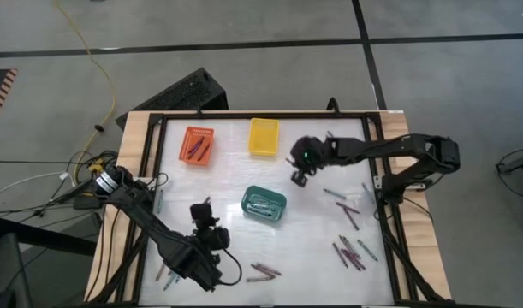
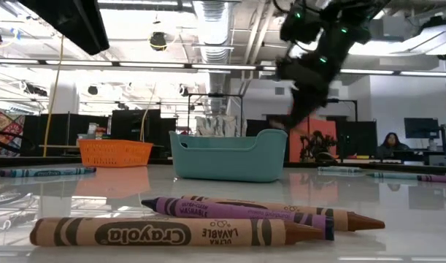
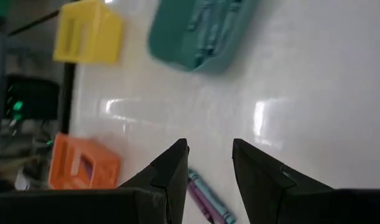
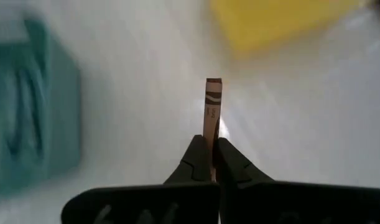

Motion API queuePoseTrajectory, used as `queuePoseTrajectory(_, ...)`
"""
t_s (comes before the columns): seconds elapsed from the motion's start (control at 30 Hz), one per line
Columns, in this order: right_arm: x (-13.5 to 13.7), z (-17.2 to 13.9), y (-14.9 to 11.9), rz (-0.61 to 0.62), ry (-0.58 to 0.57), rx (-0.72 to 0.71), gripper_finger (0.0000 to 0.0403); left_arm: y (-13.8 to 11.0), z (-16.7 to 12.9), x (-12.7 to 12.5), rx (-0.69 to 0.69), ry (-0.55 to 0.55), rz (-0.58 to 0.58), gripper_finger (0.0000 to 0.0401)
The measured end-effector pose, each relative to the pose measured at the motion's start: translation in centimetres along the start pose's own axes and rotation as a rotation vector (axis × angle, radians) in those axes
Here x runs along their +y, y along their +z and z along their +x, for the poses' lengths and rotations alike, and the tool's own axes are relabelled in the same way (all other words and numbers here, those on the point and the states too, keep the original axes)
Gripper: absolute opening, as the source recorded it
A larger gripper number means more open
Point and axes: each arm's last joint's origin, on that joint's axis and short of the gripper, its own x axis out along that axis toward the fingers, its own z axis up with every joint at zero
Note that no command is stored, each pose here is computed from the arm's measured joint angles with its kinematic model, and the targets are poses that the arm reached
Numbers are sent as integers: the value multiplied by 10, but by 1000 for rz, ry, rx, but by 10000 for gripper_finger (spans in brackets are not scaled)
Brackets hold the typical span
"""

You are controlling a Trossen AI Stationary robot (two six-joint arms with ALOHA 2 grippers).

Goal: Sort crayons
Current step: Put the brown crayon into the yellow bin

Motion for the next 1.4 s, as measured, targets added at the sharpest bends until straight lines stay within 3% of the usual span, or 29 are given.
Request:
queuePoseTrajectory(0.2,-25,7,33,165,95,-188,0,-17,6,-8,11,27,-56,116)
queuePoseTrajectory(0.4,-40,38,57,312,144,-262,0,-28,5,-16,6,22,-92,116)
queuePoseTrajectory(0.67,-45,82,97,390,141,-281,0,-37,-4,-22,-11,18,-114,116)
queuePoseTrajectory(0.8,-54,93,108,421,69,-282,0,-48,-11,-17,21,79,-150,116)
queuePoseTrajectory(0.97,-67,89,110,435,-32,-273,0,-66,-25,-18,27,128,-176,116)
queuePoseTrajectory(1.4,-71,97,102,510,-44,-198,29,-81,-40,-23,-19,134,-231,116)
